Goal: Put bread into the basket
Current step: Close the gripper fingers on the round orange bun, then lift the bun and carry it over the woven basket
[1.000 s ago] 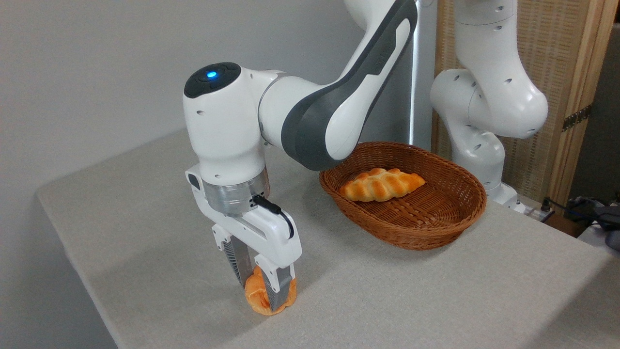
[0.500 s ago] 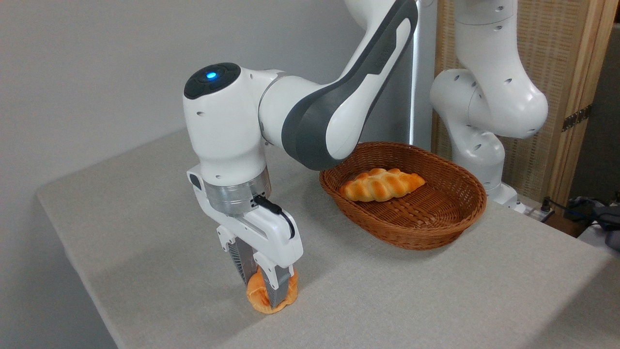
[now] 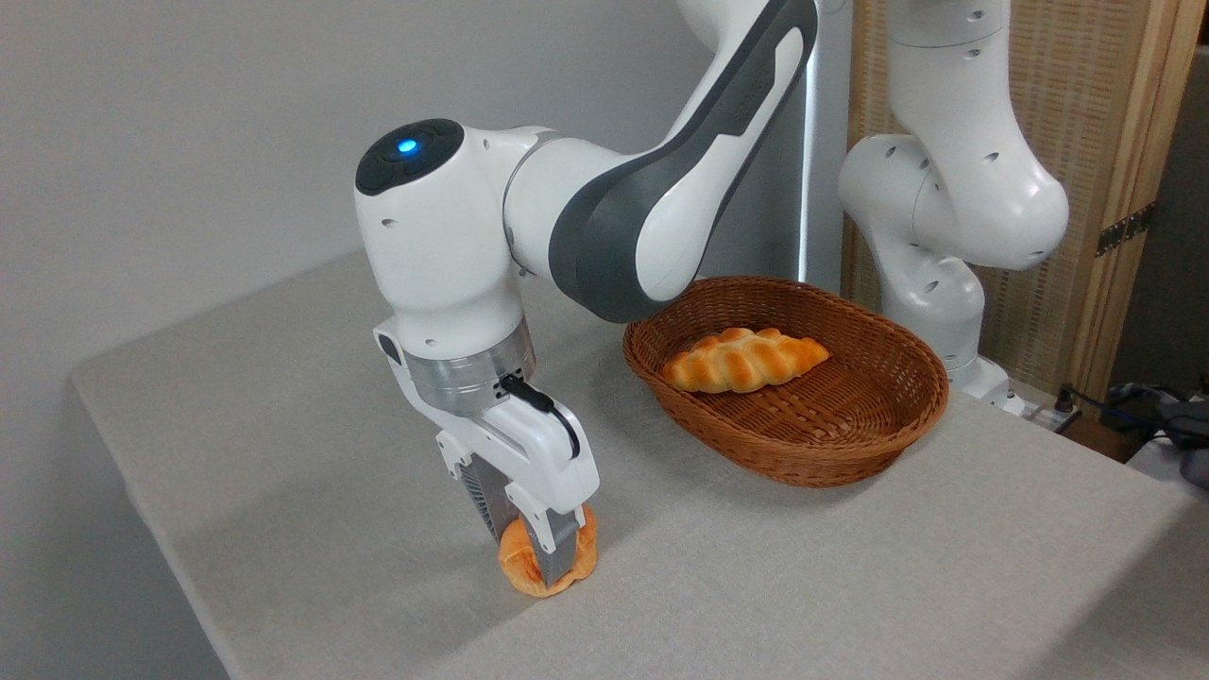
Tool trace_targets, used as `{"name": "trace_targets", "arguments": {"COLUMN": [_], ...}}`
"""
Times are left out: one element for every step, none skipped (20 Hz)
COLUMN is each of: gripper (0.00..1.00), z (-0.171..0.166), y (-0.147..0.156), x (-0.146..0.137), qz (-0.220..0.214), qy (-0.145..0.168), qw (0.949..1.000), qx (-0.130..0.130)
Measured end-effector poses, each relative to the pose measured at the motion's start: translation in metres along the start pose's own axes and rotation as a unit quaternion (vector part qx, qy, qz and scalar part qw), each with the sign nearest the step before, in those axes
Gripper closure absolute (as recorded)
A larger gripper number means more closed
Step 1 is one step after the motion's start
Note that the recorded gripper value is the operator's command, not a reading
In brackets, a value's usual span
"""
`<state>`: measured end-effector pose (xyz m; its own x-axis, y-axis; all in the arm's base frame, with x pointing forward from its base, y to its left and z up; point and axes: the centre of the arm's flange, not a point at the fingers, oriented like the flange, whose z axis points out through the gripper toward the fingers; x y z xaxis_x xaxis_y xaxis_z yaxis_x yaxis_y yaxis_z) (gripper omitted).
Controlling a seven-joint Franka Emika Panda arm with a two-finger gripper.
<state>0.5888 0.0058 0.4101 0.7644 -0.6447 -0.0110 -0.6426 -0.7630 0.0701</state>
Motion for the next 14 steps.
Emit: {"name": "trace_targets", "arguments": {"gripper": [0.41, 0.43, 0.43, 0.43, 0.43, 0.43, 0.42, 0.42, 0.42, 0.42, 0.42, 0.42, 0.42, 0.42], "z": [-0.002, -0.004, -0.007, -0.011, -0.015, -0.020, -0.026, -0.033, -0.041, -0.050, -0.059, -0.069, -0.079, -0.089], "y": [0.000, 0.001, 0.002, 0.004, 0.005, 0.007, 0.009, 0.012, 0.015, 0.019, 0.024, 0.029, 0.035, 0.041], "x": [0.000, 0.000, -0.001, -0.002, -0.004, -0.006, -0.008, -0.010, -0.013, -0.016, -0.020, -0.025, -0.030, -0.036], "qz": [0.000, 0.002, 0.004, 0.008, 0.012, 0.015, 0.017, 0.019, 0.021, 0.025, 0.028, 0.032, 0.038, 0.046], "qy": [0.001, 0.001, 0.001, -0.001, -0.002, -0.003, -0.004, -0.004, -0.004, -0.005, -0.007, -0.010, -0.012, -0.015], "qw": [1.0000, 1.0000, 1.0000, 1.0000, 0.9999, 0.9999, 0.9998, 0.9998, 0.9997, 0.9996, 0.9995, 0.9993, 0.9990, 0.9986], "qx": [0.000, 0.001, 0.000, -0.001, -0.003, -0.005, -0.006, -0.006, -0.007, -0.009, -0.012, -0.014, -0.018, -0.022]}}
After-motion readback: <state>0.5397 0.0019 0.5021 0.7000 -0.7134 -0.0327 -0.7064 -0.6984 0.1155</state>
